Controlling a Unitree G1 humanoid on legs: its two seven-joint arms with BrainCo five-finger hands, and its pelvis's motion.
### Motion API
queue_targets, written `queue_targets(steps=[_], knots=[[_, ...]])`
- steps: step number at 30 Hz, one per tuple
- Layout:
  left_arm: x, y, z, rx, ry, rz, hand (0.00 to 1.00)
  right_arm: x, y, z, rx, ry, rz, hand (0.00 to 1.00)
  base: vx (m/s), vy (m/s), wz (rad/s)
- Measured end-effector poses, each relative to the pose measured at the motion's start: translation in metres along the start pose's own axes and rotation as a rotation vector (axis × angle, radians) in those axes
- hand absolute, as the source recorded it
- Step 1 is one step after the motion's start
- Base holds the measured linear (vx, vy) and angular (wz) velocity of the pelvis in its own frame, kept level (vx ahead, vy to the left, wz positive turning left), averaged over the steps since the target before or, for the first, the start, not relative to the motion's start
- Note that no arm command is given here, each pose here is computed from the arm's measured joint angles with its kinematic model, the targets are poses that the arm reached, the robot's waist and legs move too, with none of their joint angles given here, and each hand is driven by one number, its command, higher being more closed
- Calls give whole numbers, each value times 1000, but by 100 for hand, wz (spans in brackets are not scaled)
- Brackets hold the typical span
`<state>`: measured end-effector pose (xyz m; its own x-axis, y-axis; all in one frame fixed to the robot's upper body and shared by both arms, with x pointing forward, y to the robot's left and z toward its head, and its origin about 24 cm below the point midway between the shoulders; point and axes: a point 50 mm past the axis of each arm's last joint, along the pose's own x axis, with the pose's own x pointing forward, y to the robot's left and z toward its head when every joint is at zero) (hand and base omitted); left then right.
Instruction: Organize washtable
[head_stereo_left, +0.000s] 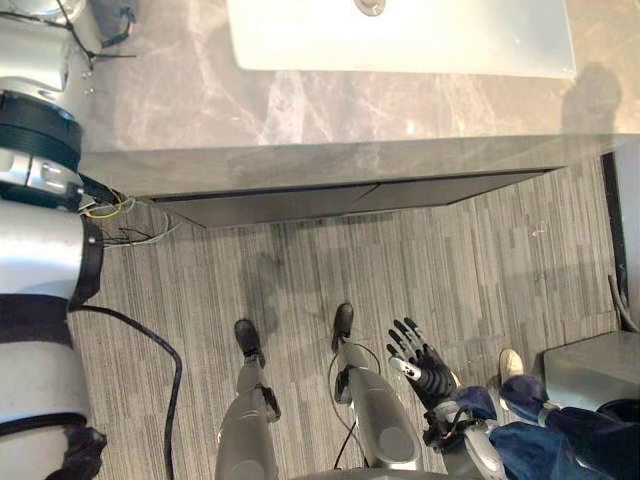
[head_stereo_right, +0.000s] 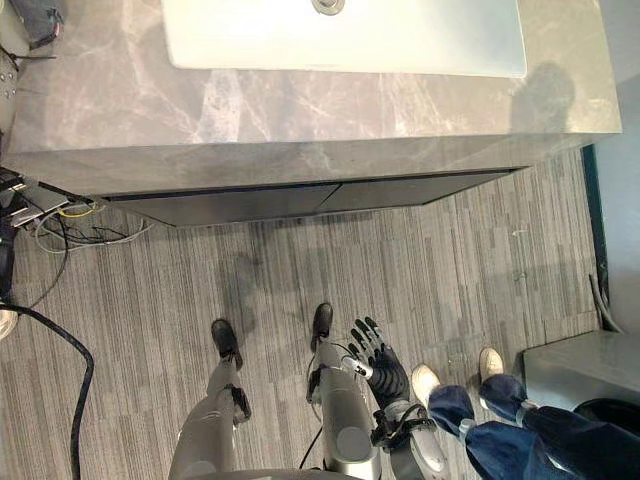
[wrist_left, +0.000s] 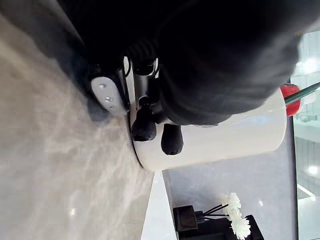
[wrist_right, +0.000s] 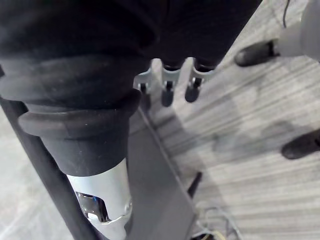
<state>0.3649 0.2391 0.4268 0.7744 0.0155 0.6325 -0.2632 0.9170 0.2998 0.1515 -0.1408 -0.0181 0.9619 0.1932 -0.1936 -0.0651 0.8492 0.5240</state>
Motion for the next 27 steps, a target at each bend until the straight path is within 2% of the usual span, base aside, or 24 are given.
queue_targets(steps=[10,12,15,17,19,22,23,25,27], knots=[[-2,1,-6,-6,11,17,100,-2,-5,10,-15,-41,-19,0,-3,21,-6],[-7,-1,-16,-40,21,17,100,-2,-5,10,-15,-40,-20,0,6,12,-5],[-16,-16,-26,-88,4,-31,100,-1,-6,9,-14,-34,-20,0,4,3,-2],[-30,-38,-43,-109,21,-104,100,1,-8,5,-12,-18,-24,0,32,14,5],[-54,-69,-65,-189,45,-199,100,5,-9,4,-2,-14,-27,0,43,8,8],[-92,-96,-87,-309,79,-275,100,12,-13,10,-7,-35,-33,0,68,5,20],[-115,-109,-100,-386,113,-304,100,15,-16,14,-3,-50,-42,0,96,9,15],[-152,-122,-117,-535,173,-299,100,16,-19,19,7,-75,-58,0,86,6,23],[-199,-120,-136,-694,260,-209,100,14,-25,23,10,-93,-85,0,76,-3,34]])
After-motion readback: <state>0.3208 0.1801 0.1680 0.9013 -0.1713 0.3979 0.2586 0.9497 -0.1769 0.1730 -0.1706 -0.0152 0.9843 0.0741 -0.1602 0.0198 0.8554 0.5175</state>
